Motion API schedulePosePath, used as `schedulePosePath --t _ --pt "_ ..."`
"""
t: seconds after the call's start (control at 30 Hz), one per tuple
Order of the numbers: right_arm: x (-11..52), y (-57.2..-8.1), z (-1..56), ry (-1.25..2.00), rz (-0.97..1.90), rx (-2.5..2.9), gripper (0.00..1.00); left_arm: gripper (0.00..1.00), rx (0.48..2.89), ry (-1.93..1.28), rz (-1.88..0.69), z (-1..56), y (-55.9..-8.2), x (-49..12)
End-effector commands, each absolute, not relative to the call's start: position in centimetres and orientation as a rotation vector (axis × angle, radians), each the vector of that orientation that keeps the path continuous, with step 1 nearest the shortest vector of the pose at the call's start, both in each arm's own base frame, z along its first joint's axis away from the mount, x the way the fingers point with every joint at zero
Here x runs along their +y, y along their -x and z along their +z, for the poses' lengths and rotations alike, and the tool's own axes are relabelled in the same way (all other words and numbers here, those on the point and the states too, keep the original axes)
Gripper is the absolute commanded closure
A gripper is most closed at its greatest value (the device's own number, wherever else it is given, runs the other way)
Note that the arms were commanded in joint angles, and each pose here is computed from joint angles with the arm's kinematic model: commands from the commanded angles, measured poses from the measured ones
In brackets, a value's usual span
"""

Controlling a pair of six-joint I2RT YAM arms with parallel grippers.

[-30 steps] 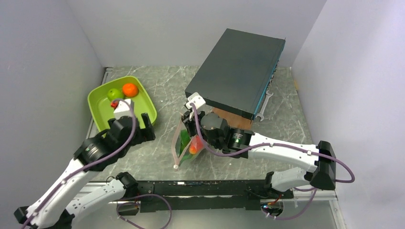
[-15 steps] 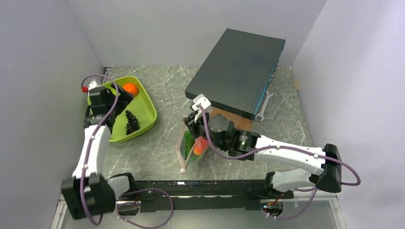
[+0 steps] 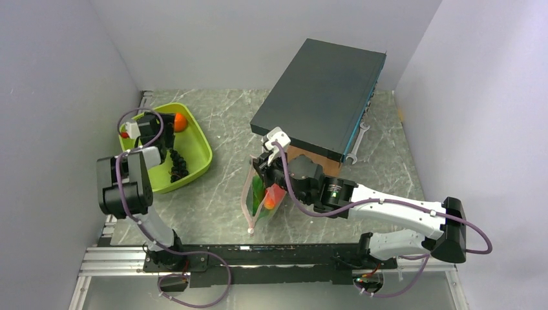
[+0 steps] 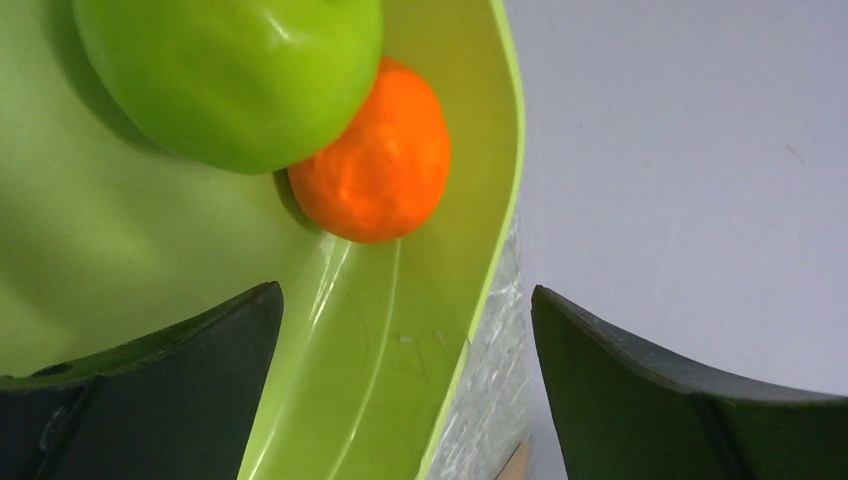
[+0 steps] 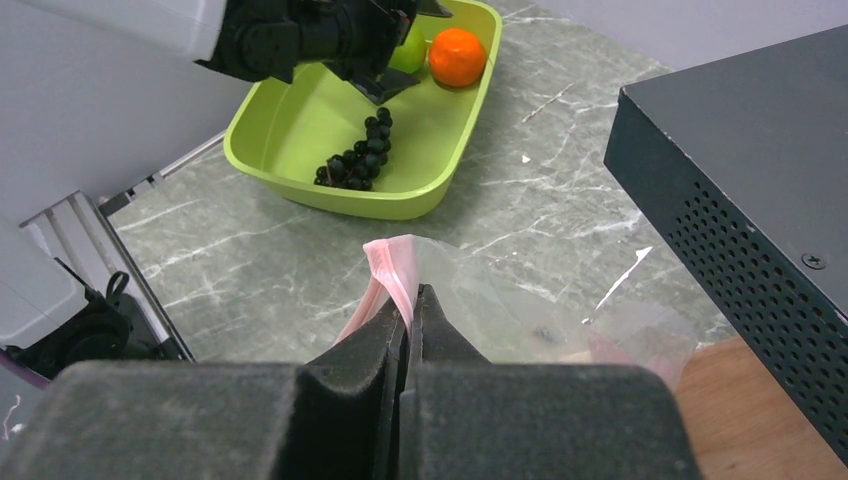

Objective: Place the food in the zip-top bag and seal the zipper
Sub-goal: Pick up the fake fruit from the bin.

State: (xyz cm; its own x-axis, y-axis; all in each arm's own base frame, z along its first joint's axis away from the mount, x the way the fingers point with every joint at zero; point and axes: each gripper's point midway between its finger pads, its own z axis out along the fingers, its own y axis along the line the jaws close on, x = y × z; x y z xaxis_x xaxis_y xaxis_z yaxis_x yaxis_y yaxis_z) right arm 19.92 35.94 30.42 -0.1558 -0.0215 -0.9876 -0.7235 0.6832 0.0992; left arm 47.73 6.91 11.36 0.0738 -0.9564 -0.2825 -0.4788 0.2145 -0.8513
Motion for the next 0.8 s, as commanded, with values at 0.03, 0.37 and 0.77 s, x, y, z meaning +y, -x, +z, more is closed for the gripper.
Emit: schedulePosePath --t 0.03,0.37,0.77 --pt "35.6 -19.9 33.7 0.548 0.759 1.543 1.00 0.02 1.366 1.475 -0.636 12.9 -51.7 7.6" --pt "35.4 -20.0 33.6 0.548 0.756 1.549 1.00 0.07 1.305 1.654 -0.526 8.1 -52.9 8.5" --pt "35.1 -20.0 34.0 0.543 0.754 1.548 1.00 0.40 1.237 1.630 -0.519 6.1 -54.0 8.8"
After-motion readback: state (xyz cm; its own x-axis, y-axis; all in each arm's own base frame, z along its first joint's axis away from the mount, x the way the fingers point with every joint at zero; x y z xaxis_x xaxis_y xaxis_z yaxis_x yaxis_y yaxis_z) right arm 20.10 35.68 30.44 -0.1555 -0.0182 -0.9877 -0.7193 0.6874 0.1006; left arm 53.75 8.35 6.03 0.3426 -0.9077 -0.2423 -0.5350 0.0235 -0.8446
